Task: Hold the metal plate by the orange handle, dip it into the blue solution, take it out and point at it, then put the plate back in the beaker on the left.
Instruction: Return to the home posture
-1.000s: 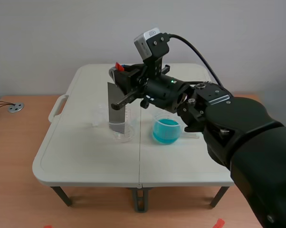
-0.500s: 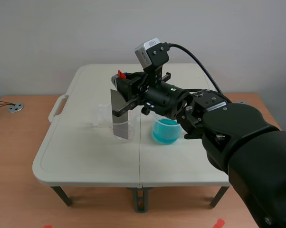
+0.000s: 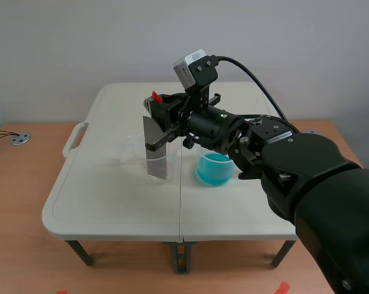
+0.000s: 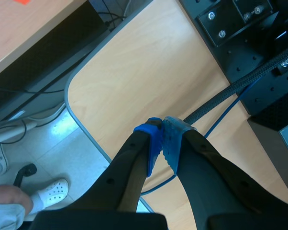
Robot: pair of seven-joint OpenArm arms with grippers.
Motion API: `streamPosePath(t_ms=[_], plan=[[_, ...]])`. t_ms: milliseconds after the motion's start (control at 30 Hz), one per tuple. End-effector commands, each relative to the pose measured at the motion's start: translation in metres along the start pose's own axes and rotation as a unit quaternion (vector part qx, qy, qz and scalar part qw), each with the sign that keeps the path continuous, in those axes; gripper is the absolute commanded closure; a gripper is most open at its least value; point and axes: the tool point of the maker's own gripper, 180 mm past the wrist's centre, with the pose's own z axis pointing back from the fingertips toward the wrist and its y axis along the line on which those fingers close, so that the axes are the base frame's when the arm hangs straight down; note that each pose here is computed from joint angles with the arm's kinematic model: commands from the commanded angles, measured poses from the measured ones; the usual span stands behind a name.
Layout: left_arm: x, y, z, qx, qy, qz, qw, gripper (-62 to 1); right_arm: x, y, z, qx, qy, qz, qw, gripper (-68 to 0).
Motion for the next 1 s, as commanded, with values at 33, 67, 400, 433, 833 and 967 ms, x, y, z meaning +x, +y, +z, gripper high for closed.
streamPosePath(t_ms=[33,67,400,433,833,967], plan=[[0.002,0.0,0.001,-0.002,-0.005,-0.001,1.0,-1.4,0.019,-0.01,-0.003,-0.002,-0.024,0.014,0.9996,-5.0],[0.002,0.0,0.001,-0.002,-0.005,-0.001,1.0,-1.4,0.019,-0.011,-0.002,-0.002,-0.023,0.015,0.9996,-5.5],[0.002,0.0,0.001,-0.002,-0.006,-0.001,1.0,-1.4,0.019,-0.023,0.009,-0.014,-0.023,0.019,0.9995,-25.0],[0.002,0.0,0.001,-0.002,-0.006,-0.001,1.0,-1.4,0.02,-0.025,0.011,-0.015,-0.026,0.02,0.9993,-28.6],[-0.004,-0.004,0.002,-0.014,0.009,-0.046,0.9988,-62.3,0.037,-0.053,0.036,-0.049,-0.075,0.003,0.996,-53.2],[-0.008,-0.003,0.002,-0.013,0.021,-0.046,0.9987,-62.3,0.04,-0.067,0.048,-0.064,-0.079,-0.001,0.9948,-64.3]])
